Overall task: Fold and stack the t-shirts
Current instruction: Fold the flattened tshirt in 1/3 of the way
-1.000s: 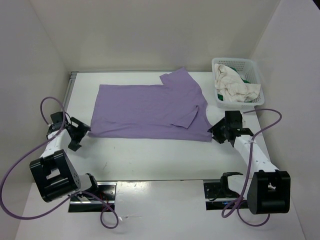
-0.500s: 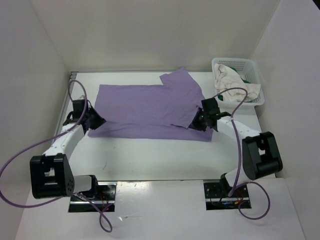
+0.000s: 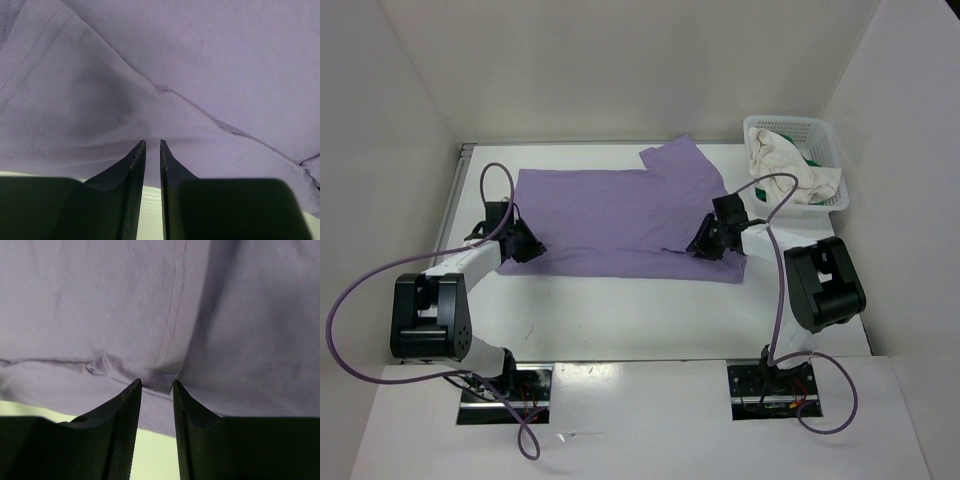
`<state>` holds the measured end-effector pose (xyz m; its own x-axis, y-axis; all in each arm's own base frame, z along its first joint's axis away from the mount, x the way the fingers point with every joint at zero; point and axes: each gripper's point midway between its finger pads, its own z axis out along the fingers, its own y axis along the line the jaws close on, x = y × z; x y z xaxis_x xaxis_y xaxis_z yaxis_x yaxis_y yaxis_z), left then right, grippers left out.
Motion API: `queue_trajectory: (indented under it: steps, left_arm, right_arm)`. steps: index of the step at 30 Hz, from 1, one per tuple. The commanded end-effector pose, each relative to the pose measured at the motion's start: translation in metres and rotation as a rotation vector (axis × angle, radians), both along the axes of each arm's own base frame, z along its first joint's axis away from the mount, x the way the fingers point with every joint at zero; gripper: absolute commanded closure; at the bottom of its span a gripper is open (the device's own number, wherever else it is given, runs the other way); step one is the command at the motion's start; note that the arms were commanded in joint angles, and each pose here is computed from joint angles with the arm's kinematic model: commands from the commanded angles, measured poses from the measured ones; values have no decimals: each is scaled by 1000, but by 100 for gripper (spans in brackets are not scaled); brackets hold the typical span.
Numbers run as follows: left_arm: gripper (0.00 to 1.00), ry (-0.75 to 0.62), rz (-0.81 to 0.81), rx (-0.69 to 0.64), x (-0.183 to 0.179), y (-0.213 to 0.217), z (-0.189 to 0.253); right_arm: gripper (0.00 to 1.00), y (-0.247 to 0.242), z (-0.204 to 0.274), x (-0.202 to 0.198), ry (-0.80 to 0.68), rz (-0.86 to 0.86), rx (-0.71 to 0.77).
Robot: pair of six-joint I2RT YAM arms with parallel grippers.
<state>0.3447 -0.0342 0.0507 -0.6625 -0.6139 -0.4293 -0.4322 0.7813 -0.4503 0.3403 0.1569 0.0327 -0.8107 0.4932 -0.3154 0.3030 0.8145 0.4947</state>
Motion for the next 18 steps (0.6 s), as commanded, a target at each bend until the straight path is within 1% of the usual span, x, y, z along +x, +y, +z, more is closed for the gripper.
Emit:
queue_trajectory:
  steps: [1, 3, 6, 8, 9, 11, 13, 18]
  left_arm:
    - [76, -30, -10, 15, 6, 2, -1]
    - [74, -21, -10, 15, 3, 2, -4]
    - [74, -11, 8, 9, 1, 5, -7]
    - [74, -11, 13, 2, 1, 7, -7]
    - [74, -11, 13, 2, 1, 7, -7]
    - [74, -10, 20, -4, 0, 7, -9]
    - [74, -10, 20, -4, 0, 7, -9]
    - [73, -21, 30, -3, 1, 10, -5]
  right_arm:
    - [61, 5, 13, 26, -77, 4, 11]
    - [60, 4, 12, 27, -80, -2, 3]
    - [56, 4, 15, 31, -88, -15, 3]
    - [56, 4, 11, 27, -67, -9, 5]
    - [59, 6, 13, 29, -75, -3, 16]
    - [71, 9, 17, 31, -82, 4, 27]
    - [71, 14, 13, 33, -67, 17, 42]
    - [71, 25, 27, 62, -106, 30, 69]
